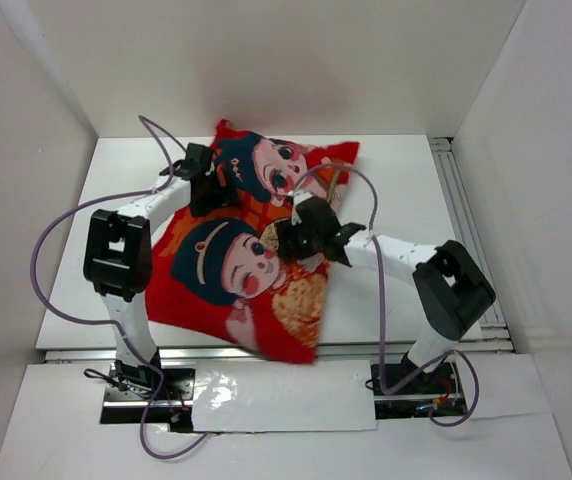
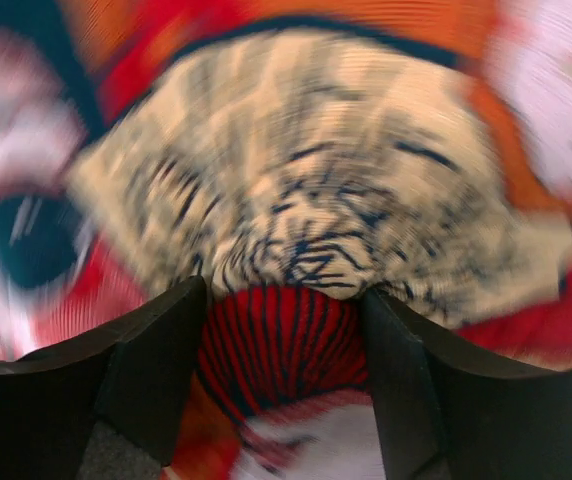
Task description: Put the pillow into the pillowcase
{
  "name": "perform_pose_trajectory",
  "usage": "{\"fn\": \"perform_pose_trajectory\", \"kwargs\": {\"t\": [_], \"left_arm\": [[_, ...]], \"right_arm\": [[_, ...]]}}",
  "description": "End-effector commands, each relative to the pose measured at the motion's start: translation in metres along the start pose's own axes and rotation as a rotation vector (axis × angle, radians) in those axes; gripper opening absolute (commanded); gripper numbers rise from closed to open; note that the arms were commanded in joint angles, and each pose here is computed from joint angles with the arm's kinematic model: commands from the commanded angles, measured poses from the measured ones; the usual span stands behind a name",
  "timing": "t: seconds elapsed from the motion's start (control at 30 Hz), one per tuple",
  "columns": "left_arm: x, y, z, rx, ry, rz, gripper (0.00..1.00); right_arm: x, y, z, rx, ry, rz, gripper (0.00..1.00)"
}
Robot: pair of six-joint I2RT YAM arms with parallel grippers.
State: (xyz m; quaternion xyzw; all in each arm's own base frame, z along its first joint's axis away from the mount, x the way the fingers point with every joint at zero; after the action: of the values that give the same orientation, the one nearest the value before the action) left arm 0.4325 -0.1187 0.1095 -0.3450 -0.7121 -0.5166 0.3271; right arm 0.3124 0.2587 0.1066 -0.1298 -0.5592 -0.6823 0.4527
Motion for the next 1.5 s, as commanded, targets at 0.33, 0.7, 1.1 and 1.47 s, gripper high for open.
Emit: {"fn": "perform_pose_trajectory", "kwargs": {"t": [0.33, 0.7, 1.1, 1.47], "left_arm": [[-0.009, 0.091, -0.147, -0.346, -0.376, -0.21, 0.98], [0.11, 0.115, -0.077, -0.219, -0.161, -0.4, 0.99], [0.136, -0.037, 0.038, 0.123, -0.003, -0.235, 0.99], [0.099, -0.07, 0.059, 0.185, 0.018, -0.179, 0.99]], "right_arm": [[0.064, -0.053, 0.143, 0.38, 0.476, 0.114, 0.81], [0.123, 0.068, 0.004, -0.045, -0.093, -0.358, 0.98], [0.11, 0.07, -0.144, -0.327, -0.342, -0.264, 0.83], [0.094, 0.025, -0.156, -0.382, -0.221, -0.114, 0.75]]}}
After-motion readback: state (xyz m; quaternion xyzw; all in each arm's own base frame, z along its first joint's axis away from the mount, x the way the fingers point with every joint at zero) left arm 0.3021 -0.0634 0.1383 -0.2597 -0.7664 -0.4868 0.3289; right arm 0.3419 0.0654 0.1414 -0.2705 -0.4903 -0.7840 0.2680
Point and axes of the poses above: each gripper's point midway between its finger pads, its own x axis back along the fingers, its own z axis along the line the jaws close on, y = z × x, the point moved 4 cm from there along x, back along the fingers, and after that the axes turned 8 degrees about -x, right-handed, at the moved point
